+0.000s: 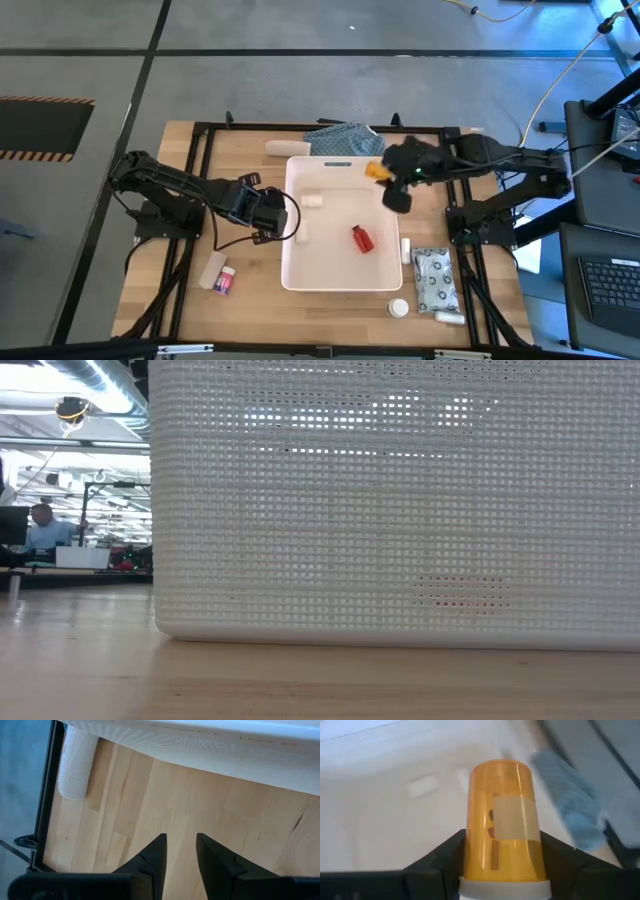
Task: Pick & place medical supplies in basket/bin
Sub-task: Put the orange pill bottle into the white bin
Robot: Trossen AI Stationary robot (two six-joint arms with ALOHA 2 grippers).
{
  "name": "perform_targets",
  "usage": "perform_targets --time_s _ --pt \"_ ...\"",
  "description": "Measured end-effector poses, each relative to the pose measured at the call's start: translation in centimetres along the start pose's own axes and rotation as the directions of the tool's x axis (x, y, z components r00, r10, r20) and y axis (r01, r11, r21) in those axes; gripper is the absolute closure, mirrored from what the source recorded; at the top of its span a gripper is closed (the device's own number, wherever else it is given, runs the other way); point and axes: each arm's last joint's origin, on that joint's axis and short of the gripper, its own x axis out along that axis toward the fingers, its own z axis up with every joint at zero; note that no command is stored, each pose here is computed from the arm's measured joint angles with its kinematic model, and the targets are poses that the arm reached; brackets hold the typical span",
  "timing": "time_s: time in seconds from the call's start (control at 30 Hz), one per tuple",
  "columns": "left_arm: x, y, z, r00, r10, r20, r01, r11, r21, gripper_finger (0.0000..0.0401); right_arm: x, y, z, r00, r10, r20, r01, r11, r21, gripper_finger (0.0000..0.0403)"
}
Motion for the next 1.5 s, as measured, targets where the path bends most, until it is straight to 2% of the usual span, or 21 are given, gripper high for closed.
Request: perform_targets --time_s 0.17,0.3,0.43,0.6,0.77,1.0,1.33,1.5 --pt "0.0 0.0 0.0 1.0 0.0 0.001 0.0 1.0 0.0 0.0302 2.0 3.8 2.0 0.979 0.189 -0.08 -0.197 0.975 -0.102 0.0204" --pt "0.0 0.0 0.0 1.0 0.0 0.0 0.0 1.0 0.001 0.0303 4.4 7.2 2.6 0.959 0.234 -0.157 -0.261 0.949 -0.177 0.0204" --pt "0.0 0.0 0.0 1.0 0.0 0.0 0.0 1.0 0.001 0.0306 7.4 9.7 2.6 0.945 0.205 -0.254 -0.264 0.938 -0.227 0.0204" --pt "0.0 0.0 0.0 1.0 0.0 0.0 0.0 1.0 0.0 0.0305 11.9 11.5 2.1 0.926 0.157 -0.344 -0.26 0.924 -0.279 0.0204" --pt "0.0 0.0 0.0 1.0 0.0 0.0 0.0 1.0 0.001 0.0304 16.2 12.6 1.0 0.895 0.103 -0.434 -0.272 0.896 -0.35 0.0204" --pt "0.0 0.0 0.0 1.0 0.0 0.0 0.0 1.0 0.001 0.0308 21.2 13.4 -0.9 0.838 0.027 -0.545 -0.276 0.883 -0.379 0.0204" --pt "0.0 0.0 0.0 1.0 0.001 0.001 -0.001 1.0 0.001 0.0311 24.8 14.1 -2.8 0.782 -0.03 -0.623 -0.291 0.866 -0.406 0.0204" --pt "0.0 0.0 0.0 1.0 0.006 0.003 -0.006 1.0 0.001 0.0309 25.2 14.2 -2.8 0.803 -0.01 -0.596 -0.287 0.87 -0.401 0.0204"
